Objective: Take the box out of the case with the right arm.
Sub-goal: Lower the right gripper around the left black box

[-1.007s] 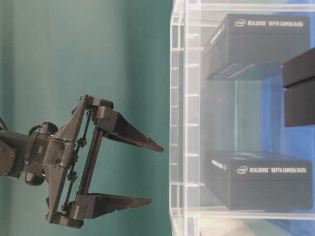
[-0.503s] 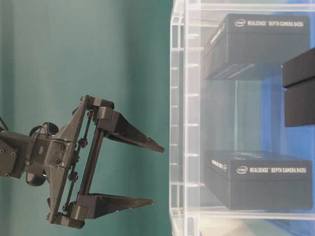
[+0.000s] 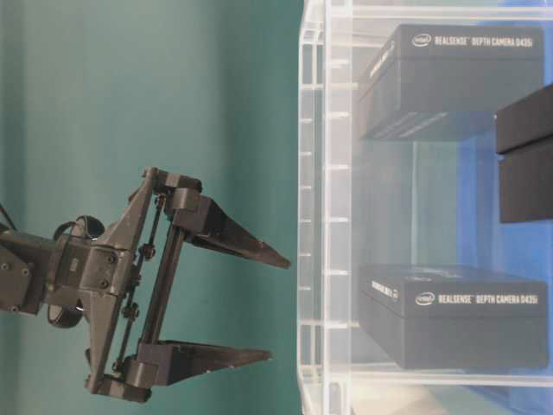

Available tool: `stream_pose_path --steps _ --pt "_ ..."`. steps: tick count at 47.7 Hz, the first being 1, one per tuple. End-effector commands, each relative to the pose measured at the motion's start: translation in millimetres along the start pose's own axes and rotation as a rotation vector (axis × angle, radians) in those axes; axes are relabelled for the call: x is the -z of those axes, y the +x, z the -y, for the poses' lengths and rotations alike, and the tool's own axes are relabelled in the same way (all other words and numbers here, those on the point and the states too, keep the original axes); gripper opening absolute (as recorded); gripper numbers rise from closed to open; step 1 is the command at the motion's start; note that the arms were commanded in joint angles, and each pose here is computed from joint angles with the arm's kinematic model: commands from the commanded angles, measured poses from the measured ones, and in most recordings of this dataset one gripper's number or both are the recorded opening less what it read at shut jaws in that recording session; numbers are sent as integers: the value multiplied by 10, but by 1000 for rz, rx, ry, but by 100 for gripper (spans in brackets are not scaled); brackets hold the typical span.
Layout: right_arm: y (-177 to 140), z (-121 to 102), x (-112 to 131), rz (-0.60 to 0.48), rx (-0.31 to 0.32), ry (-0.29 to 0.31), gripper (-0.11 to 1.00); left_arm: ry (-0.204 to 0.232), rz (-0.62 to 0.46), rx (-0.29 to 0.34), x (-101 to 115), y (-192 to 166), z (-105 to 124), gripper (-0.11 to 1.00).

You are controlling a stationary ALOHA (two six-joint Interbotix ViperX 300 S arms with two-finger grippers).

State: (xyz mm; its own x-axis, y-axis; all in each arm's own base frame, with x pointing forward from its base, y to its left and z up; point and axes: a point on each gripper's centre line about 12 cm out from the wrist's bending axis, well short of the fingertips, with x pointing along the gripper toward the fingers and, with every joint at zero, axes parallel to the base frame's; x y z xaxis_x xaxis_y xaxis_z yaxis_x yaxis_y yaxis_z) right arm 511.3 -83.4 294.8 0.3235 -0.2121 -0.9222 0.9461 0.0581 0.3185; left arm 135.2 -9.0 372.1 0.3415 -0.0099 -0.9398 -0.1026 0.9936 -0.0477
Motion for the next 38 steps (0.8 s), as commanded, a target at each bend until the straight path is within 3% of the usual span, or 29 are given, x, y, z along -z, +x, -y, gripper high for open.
stream_pose_path --steps 1,38 --pt "-170 -53 -18 9 -47 1 95 3 9 0 -19 -21 4 0" --pt "-36 -42 8 5 -20 -4 95 3 9 1 -19 -21 6 0"
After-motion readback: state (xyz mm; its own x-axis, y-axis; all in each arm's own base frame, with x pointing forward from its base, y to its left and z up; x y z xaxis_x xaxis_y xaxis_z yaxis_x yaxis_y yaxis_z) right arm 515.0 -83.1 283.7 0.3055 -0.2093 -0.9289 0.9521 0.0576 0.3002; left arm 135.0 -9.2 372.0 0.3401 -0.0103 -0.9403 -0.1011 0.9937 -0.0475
